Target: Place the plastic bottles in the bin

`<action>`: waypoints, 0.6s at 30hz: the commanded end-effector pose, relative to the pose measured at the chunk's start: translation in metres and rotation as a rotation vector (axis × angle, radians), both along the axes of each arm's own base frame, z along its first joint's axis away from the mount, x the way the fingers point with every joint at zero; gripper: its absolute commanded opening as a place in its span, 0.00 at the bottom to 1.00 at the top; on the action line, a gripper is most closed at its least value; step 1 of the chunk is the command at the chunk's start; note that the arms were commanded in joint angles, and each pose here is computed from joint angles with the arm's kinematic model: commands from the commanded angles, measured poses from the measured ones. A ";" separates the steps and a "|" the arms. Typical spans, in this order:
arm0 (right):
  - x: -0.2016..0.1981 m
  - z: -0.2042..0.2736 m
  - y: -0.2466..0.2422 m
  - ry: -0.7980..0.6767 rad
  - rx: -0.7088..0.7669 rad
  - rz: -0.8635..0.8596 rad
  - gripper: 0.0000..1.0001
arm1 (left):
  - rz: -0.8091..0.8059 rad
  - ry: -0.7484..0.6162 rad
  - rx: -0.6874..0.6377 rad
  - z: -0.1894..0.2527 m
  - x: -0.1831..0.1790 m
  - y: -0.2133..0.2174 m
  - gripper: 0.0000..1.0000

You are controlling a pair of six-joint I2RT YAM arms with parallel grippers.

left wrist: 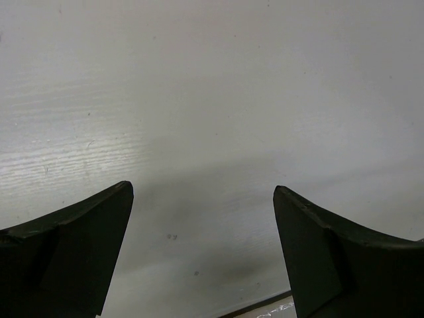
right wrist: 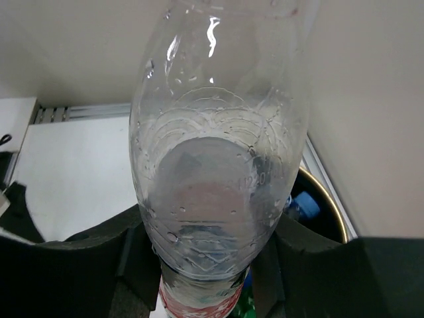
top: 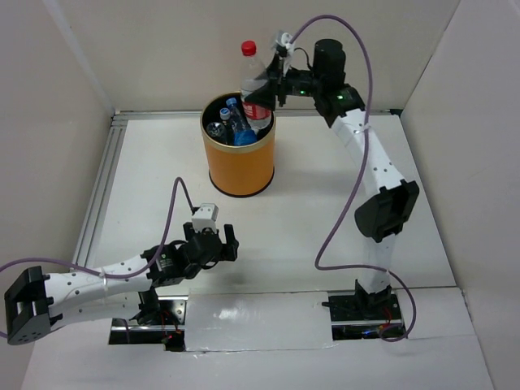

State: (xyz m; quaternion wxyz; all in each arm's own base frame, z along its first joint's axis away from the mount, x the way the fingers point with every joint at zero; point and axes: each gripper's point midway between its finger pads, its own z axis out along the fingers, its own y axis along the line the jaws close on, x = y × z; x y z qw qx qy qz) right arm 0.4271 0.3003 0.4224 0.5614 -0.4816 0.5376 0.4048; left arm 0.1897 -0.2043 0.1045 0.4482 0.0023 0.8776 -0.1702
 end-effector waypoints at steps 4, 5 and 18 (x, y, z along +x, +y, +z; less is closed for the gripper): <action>0.052 -0.025 0.029 -0.005 0.003 -0.124 0.48 | 0.023 0.005 -0.066 0.006 -0.005 -0.005 1.00; 0.059 -0.044 0.032 0.031 -0.025 -0.157 0.65 | 0.031 0.003 -0.055 0.005 -0.004 -0.002 1.00; 0.083 -0.003 -0.086 0.161 -0.044 -0.708 1.00 | -0.006 -0.064 -0.088 0.036 0.005 -0.016 1.00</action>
